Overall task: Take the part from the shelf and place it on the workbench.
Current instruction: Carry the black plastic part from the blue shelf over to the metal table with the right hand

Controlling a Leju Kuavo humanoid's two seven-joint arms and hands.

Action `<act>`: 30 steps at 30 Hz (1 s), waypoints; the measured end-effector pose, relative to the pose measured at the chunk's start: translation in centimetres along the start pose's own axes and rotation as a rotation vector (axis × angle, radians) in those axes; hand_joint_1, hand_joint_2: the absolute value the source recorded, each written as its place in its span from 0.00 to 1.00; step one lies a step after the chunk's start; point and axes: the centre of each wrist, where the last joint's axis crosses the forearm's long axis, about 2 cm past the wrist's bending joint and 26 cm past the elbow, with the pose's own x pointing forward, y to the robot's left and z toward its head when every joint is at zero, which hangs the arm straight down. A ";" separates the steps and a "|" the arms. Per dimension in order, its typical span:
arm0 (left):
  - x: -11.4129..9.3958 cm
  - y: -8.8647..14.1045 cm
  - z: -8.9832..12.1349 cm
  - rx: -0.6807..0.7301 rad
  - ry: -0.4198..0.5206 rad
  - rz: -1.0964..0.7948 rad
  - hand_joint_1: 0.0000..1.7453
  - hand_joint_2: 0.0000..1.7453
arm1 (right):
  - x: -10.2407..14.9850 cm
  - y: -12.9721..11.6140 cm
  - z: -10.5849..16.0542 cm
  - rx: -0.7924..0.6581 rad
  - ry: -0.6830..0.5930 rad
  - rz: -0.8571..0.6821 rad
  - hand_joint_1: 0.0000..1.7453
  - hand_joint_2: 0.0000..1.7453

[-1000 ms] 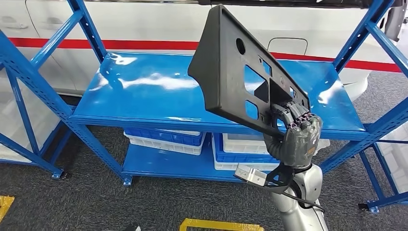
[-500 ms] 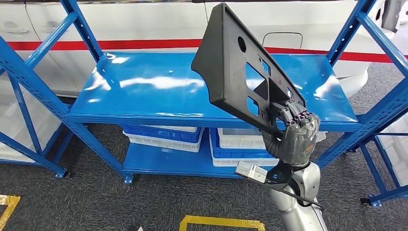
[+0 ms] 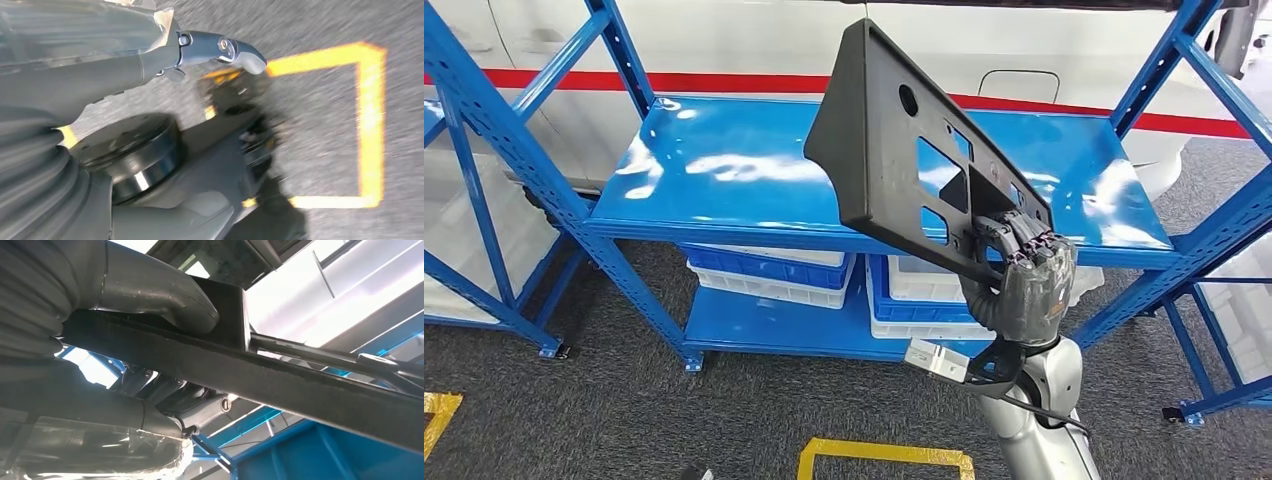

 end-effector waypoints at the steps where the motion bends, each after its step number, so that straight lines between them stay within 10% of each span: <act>1: -0.5 -0.2 0.1 0.008 -0.026 0.001 0.00 1.00 | 0.1 0.0 0.2 0.005 0.000 0.001 1.00 1.00; 30: -2.9 -2.1 0.8 0.007 -0.033 0.003 0.00 1.00 | 0.4 -0.1 1.1 0.031 0.003 0.004 1.00 1.00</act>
